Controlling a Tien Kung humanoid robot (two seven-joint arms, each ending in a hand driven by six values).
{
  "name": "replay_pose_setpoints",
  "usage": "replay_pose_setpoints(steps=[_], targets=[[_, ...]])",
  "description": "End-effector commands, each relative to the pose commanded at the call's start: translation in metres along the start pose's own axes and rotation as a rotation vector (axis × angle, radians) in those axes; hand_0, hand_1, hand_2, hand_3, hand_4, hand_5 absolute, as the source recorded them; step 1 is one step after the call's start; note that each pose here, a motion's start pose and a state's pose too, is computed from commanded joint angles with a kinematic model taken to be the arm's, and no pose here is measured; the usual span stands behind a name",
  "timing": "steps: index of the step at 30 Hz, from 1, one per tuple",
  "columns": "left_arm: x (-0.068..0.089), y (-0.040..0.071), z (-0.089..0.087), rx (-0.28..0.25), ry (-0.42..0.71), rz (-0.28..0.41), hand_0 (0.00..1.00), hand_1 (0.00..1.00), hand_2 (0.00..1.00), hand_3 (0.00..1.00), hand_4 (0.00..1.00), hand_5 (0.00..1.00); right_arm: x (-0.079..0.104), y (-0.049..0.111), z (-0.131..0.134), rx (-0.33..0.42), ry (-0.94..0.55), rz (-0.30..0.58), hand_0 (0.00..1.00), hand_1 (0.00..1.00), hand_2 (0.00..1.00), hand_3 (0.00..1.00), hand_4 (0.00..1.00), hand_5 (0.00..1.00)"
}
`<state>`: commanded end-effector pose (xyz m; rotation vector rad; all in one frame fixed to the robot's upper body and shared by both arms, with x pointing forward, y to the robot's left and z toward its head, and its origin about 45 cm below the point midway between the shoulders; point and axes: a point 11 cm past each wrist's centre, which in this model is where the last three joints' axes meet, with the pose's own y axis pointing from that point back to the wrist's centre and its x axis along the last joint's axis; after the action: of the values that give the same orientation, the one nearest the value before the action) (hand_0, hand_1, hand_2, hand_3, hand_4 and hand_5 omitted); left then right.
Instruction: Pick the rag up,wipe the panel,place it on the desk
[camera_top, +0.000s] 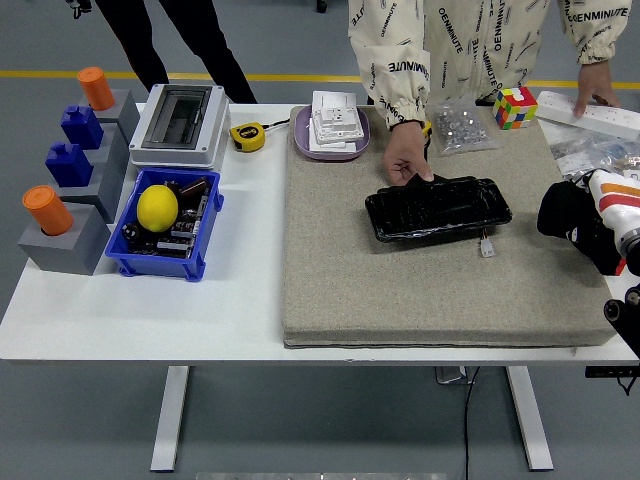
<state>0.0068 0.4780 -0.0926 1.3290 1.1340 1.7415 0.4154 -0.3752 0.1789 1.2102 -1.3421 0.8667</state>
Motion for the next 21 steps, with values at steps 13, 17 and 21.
replay_pose_setpoints(steps=[13, 17, 21], targets=[[-0.0022, 0.0002, 0.0035, -0.007, 0.004, -0.004, 0.639, 0.689, 0.724, 0.565, 0.593, 0.464, -0.002, 0.0003, 0.0059, -0.088, -0.107, 0.012, 0.238, 0.358, 0.434, 0.41, 0.993, 0.056], [-0.0016, 0.0002, 0.0027, -0.004, 0.005, -0.002, 0.639, 0.689, 0.723, 0.565, 0.594, 0.464, -0.0029, 0.0001, 0.0055, -0.101, -0.123, 0.005, 0.241, 0.358, 0.433, 0.409, 0.988, 0.049], [-0.0009, 0.0002, 0.0033, -0.005, 0.005, -0.001, 0.638, 0.689, 0.723, 0.566, 0.594, 0.463, -0.0038, -0.0002, 0.0024, -0.094, -0.126, -0.007, 0.241, 0.357, 0.434, 0.41, 0.986, 0.046]])
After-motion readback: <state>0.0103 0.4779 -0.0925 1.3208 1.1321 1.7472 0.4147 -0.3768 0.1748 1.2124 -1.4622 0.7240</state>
